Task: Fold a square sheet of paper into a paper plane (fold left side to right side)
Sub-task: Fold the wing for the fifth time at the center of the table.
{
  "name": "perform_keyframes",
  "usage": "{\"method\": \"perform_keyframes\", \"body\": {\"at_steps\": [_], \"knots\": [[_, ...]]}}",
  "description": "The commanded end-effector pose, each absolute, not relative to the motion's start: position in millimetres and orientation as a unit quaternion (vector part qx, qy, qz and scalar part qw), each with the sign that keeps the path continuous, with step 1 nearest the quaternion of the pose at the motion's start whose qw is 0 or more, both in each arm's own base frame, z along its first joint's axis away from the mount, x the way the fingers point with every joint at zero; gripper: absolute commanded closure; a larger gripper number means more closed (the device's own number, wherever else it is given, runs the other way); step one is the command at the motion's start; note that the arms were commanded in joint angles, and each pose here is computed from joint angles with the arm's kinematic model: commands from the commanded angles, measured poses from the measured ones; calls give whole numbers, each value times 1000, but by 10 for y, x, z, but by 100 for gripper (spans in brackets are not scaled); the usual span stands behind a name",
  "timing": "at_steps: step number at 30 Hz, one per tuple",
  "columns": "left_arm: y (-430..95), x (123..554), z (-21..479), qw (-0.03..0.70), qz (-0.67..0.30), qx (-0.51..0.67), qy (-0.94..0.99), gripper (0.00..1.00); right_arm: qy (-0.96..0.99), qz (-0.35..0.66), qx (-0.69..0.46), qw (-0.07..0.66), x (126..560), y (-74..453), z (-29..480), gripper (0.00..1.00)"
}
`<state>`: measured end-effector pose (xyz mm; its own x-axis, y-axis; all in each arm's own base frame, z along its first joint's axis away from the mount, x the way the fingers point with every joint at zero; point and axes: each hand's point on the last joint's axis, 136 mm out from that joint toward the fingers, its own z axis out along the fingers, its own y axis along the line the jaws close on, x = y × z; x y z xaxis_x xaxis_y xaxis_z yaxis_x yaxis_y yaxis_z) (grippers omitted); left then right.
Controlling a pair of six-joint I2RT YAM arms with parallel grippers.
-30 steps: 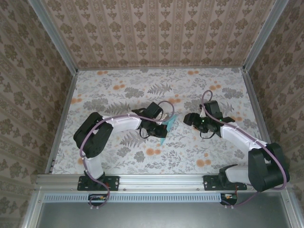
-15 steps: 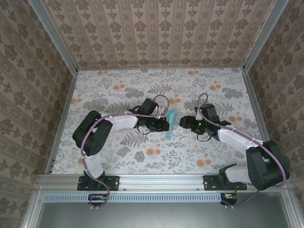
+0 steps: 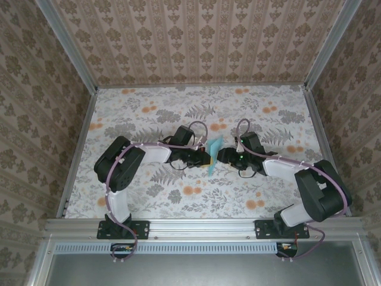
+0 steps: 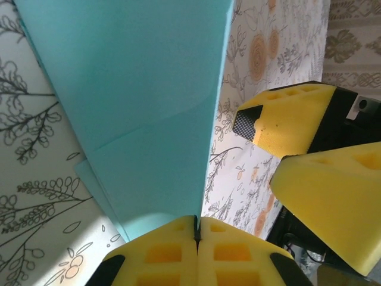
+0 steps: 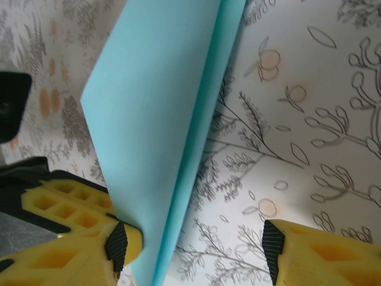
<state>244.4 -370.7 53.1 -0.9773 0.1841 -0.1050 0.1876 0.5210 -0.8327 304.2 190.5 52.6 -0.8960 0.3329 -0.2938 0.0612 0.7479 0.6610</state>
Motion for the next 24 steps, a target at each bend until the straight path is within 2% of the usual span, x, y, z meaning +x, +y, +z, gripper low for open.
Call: {"method": "perform_keyframes", "body": {"at_steps": [1,24], "knots": [[-3719,2472,521,-9,-503,88,860,96,901,354,124,216,3150,1973,549,37],[-3725,2520,420,-29,-534,45,844,96,898,347,182,199,3418,2097,292,49]]}}
